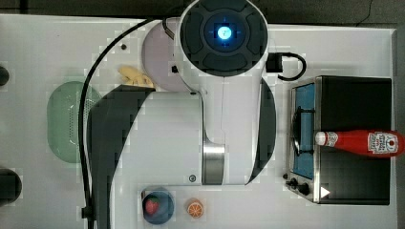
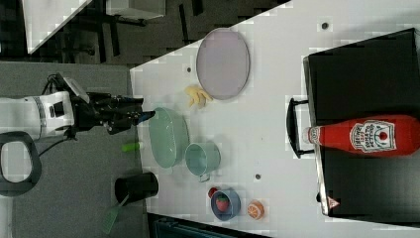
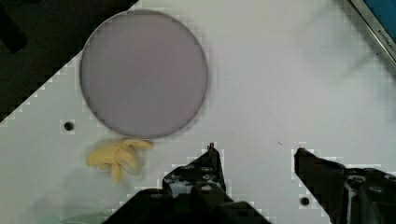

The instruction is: Pick Ketchup from oven and place it on table.

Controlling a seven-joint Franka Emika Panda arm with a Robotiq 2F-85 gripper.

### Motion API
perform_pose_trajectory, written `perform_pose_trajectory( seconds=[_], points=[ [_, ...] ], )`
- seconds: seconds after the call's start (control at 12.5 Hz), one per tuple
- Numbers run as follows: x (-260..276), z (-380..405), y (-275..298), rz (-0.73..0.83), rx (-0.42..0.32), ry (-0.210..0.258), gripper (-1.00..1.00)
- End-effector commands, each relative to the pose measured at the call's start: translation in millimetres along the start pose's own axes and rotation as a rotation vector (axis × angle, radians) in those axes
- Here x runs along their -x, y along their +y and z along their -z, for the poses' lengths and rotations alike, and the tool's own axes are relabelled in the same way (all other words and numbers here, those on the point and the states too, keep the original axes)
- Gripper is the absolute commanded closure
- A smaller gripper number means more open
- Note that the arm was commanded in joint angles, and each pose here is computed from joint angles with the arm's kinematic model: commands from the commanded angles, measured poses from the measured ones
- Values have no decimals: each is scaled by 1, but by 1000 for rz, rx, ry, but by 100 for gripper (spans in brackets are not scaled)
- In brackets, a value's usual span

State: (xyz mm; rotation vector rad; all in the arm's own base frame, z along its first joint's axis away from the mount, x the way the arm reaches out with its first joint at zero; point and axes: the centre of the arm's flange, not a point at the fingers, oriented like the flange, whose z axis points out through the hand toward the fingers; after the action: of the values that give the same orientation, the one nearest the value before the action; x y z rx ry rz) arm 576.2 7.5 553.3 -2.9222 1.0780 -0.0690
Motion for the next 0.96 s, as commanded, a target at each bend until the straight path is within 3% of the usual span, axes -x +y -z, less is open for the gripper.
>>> perform_pose_trajectory(
  seconds=[0.08, 0.16, 0.24, 0.56, 0.96],
  points=[
    [107, 107, 110, -152, 69, -92, -48],
    [107, 107, 110, -152, 69, -92, -85],
    [103, 105, 113, -163, 71, -93, -100],
    [58, 90, 139, -255, 36, -87, -100],
    [-48, 29, 219, -498, -1, -74, -100]
  ],
)
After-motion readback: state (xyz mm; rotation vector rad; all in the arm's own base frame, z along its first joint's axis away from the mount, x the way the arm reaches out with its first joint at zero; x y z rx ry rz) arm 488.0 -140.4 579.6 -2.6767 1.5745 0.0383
